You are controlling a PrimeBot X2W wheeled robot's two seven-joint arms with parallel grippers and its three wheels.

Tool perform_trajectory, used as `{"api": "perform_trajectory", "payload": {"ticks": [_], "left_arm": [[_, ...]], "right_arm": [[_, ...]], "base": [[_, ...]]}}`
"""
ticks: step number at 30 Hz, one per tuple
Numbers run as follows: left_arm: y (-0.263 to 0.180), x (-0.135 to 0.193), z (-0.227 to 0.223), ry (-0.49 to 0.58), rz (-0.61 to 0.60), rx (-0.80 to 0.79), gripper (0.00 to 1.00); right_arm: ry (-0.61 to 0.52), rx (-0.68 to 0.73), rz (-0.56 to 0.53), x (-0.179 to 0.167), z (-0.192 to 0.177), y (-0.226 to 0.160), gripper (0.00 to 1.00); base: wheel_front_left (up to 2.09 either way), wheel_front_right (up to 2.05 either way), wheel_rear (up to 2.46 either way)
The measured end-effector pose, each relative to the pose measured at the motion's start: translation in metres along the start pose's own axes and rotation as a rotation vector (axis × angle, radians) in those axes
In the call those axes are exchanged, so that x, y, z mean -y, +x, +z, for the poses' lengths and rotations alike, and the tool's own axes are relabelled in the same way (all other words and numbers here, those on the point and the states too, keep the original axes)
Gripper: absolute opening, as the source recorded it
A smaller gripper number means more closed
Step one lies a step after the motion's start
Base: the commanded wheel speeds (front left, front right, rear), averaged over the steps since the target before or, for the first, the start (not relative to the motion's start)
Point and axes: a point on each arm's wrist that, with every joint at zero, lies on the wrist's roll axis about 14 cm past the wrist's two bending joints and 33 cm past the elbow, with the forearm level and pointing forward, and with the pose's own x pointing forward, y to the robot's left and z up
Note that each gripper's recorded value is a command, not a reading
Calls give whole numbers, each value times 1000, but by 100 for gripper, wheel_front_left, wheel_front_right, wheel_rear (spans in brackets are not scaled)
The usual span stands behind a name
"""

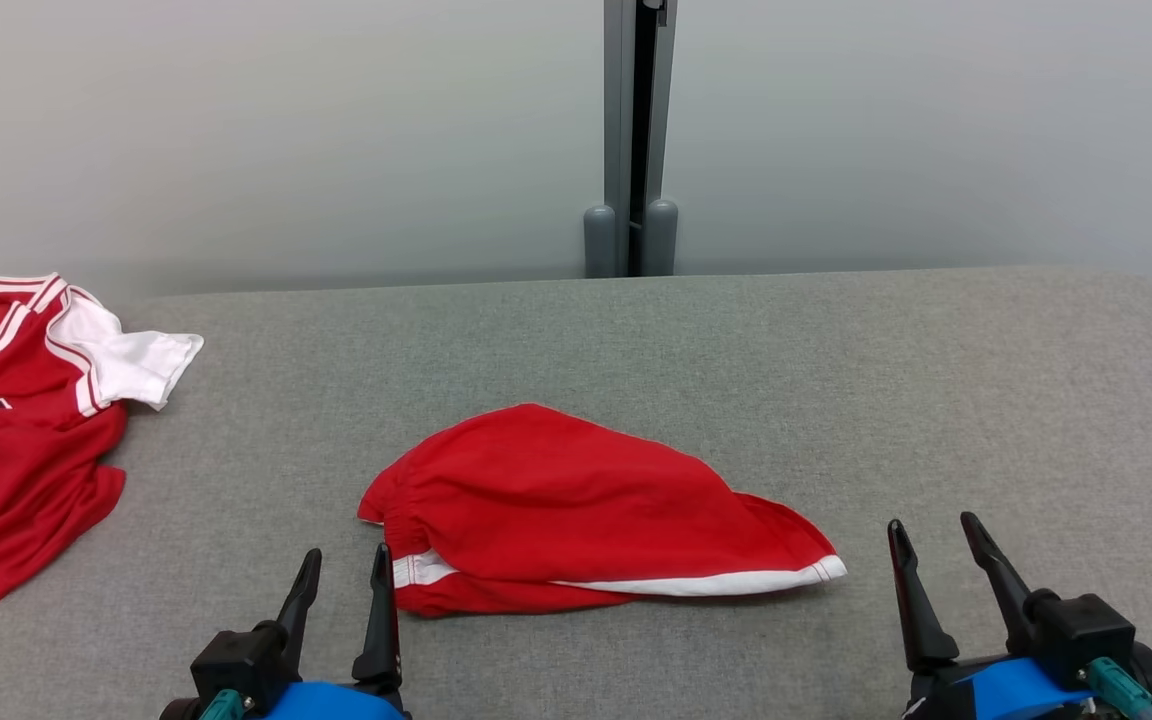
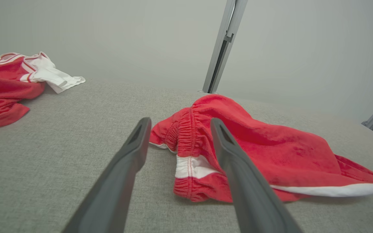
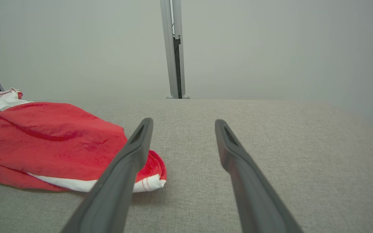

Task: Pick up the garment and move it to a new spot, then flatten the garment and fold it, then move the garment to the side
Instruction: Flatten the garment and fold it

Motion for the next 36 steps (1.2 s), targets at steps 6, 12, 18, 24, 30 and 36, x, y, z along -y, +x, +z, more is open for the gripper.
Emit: {"api": "perform_trajectory", "payload": {"ticks": [6, 12, 18, 24, 30, 36], "left_arm": [[0, -2, -3, 1, 3, -9, 100], [-2, -6, -10, 1, 16, -29, 100], [-4, -13, -13, -2, 36, -38, 100], [-5, -20, -15, -1, 57, -44, 100], [-5, -24, -15, -2, 69, -45, 100], [-5, -24, -16, -3, 69, -48, 100]], "right_arm": [[-47, -65, 33, -8, -19, 0, 100], [-166, -189, 102, -19, -54, 2, 100], [-228, -269, 153, -27, -75, 12, 100], [-239, -318, 187, -34, -88, 20, 97], [-244, -340, 224, -44, -94, 23, 46], [-244, -393, 235, -45, -108, 17, 40]], "base": [[0, 0, 0], [0, 0, 0], [0, 0, 0], [0, 0, 0], [0, 0, 0], [0, 0, 0]]}}
